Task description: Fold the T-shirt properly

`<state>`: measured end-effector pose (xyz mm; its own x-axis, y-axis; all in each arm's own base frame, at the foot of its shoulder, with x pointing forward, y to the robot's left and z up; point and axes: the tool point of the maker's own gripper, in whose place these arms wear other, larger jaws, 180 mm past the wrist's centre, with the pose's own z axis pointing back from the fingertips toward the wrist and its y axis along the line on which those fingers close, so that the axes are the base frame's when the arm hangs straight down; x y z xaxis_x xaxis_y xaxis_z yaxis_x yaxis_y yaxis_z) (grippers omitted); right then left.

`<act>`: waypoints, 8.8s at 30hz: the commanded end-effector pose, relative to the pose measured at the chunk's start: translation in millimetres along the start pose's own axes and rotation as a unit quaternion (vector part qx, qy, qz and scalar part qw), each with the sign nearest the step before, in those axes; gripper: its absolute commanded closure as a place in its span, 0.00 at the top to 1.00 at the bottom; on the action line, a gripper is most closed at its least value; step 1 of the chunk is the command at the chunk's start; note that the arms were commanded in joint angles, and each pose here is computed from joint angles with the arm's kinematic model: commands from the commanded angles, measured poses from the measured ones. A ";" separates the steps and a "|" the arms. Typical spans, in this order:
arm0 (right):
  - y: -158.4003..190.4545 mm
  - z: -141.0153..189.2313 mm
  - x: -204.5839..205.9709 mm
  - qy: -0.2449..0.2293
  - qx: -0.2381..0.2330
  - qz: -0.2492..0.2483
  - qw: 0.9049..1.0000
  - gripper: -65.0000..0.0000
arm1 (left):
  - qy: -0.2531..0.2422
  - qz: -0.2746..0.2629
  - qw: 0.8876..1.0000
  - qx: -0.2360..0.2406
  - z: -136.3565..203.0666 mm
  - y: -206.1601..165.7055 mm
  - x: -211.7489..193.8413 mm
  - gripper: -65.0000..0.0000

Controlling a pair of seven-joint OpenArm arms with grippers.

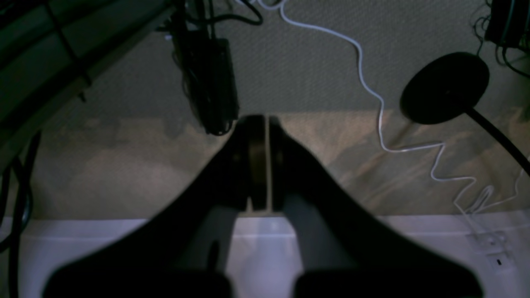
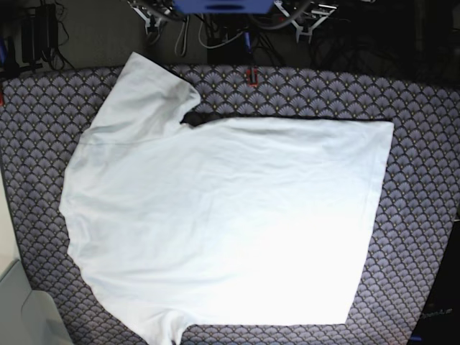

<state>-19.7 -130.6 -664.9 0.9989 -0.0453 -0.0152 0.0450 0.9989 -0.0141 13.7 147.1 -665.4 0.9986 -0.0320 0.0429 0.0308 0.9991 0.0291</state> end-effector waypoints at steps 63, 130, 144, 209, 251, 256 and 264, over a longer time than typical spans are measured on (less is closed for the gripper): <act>-68.3 321.5 101.8 -0.490 -0.077 0.070 0.866 0.18 | -0.436 0.034 0.895 -0.089 294.5 48.4 120.6 0.02; -14.3 220.7 152.4 -0.322 0.196 -0.081 0.923 0.37 | -0.343 0.100 0.934 -0.025 285.1 101.6 166.4 0.25; -4.1 219.7 150.7 -0.318 0.206 -0.074 0.922 0.00 | -0.362 0.104 0.926 -0.025 291.3 103.1 181.9 0.25; -19.0 230.0 160.5 -0.331 0.191 -0.037 0.923 0.00 | -0.321 0.217 0.921 -0.034 214.1 134.1 228.4 0.01; -42.9 346.9 198.2 -0.528 0.160 0.009 0.834 0.00 | -0.368 0.181 0.912 -0.007 305.6 158.6 250.4 0.01; -53.5 360.6 221.0 -0.559 0.145 0.009 0.816 0.00 | -0.390 0.185 0.902 -0.008 317.4 163.1 269.8 0.01; -53.1 363.9 259.3 -0.538 0.135 0.032 0.832 0.00 | -0.371 0.208 0.905 -0.023 305.3 170.1 288.8 0.01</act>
<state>236.0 -187.1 -319.5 0.4854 -0.0961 0.8690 -0.1447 0.9714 0.1883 285.6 292.2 -357.6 0.6528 0.3695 0.6613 -0.3272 0.9249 -0.1937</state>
